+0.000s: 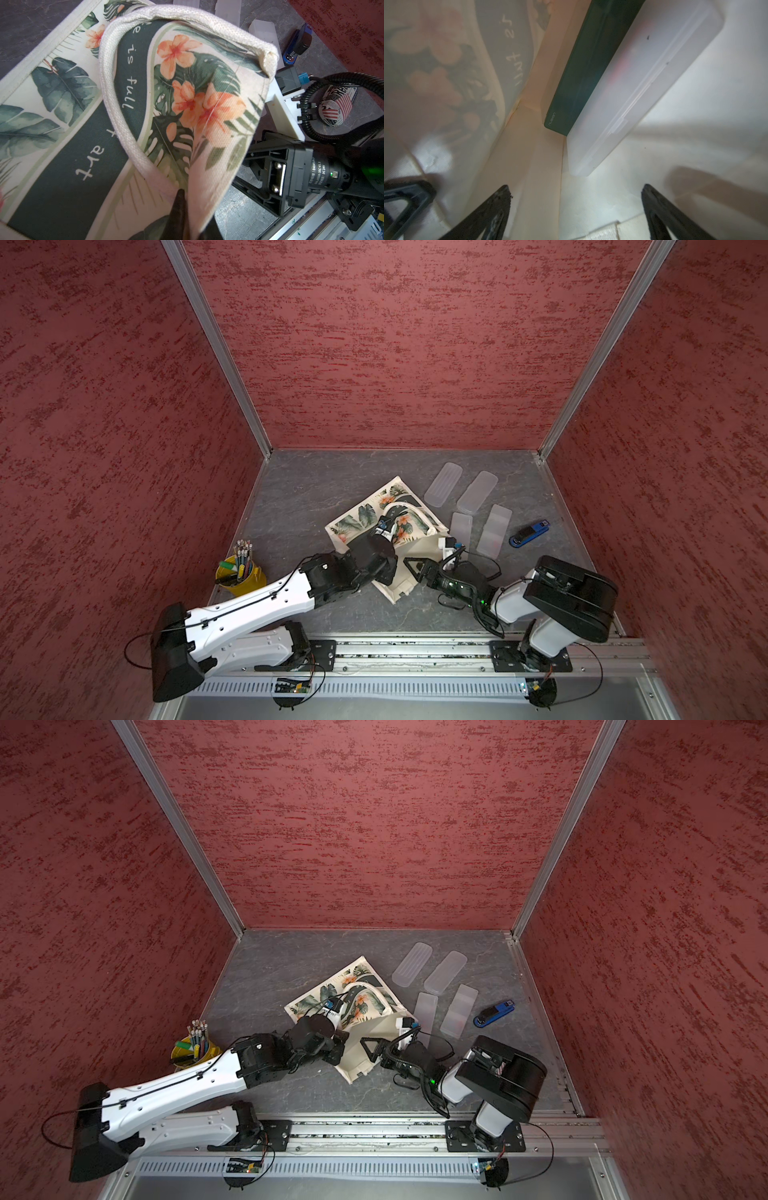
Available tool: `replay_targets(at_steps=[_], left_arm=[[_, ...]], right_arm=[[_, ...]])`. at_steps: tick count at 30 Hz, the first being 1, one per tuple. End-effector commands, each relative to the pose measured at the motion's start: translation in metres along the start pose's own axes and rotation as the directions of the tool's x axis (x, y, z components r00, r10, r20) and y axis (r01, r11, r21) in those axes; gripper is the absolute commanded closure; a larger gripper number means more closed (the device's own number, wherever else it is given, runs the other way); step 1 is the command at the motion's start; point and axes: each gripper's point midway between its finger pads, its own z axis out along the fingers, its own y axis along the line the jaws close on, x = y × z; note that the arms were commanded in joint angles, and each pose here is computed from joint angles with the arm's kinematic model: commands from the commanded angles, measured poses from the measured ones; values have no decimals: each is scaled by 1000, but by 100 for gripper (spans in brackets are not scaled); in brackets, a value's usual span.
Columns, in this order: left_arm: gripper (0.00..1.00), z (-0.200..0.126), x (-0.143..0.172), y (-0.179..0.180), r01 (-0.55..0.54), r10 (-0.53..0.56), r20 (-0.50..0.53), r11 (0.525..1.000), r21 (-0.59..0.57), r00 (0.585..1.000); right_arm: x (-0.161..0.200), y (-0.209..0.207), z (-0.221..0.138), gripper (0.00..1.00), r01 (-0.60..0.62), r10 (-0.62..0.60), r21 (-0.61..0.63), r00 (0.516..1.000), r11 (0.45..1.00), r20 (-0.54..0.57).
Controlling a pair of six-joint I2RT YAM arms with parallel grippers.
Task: Take out the pencil case from the canvas bag
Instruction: Pick up the pencil case from the canvas bag.
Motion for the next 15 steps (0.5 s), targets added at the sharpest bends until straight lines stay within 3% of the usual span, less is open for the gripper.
replay_targets(at_steps=[1,10,15], left_arm=[[100,-12,-13,-13,2,-6,56,998,65,998],[100,-18,-14,-14,0,-5,68,997,72,998],[100,-19,-15,-17,3,-9,75,997,80,997]], right_arm=[[-10,19,3,1,-37,40,-69,999,997,34],[-11,12,11,1,-60,61,-26,997,998,36],[-7,-1,18,2,-140,139,9,990,990,29]])
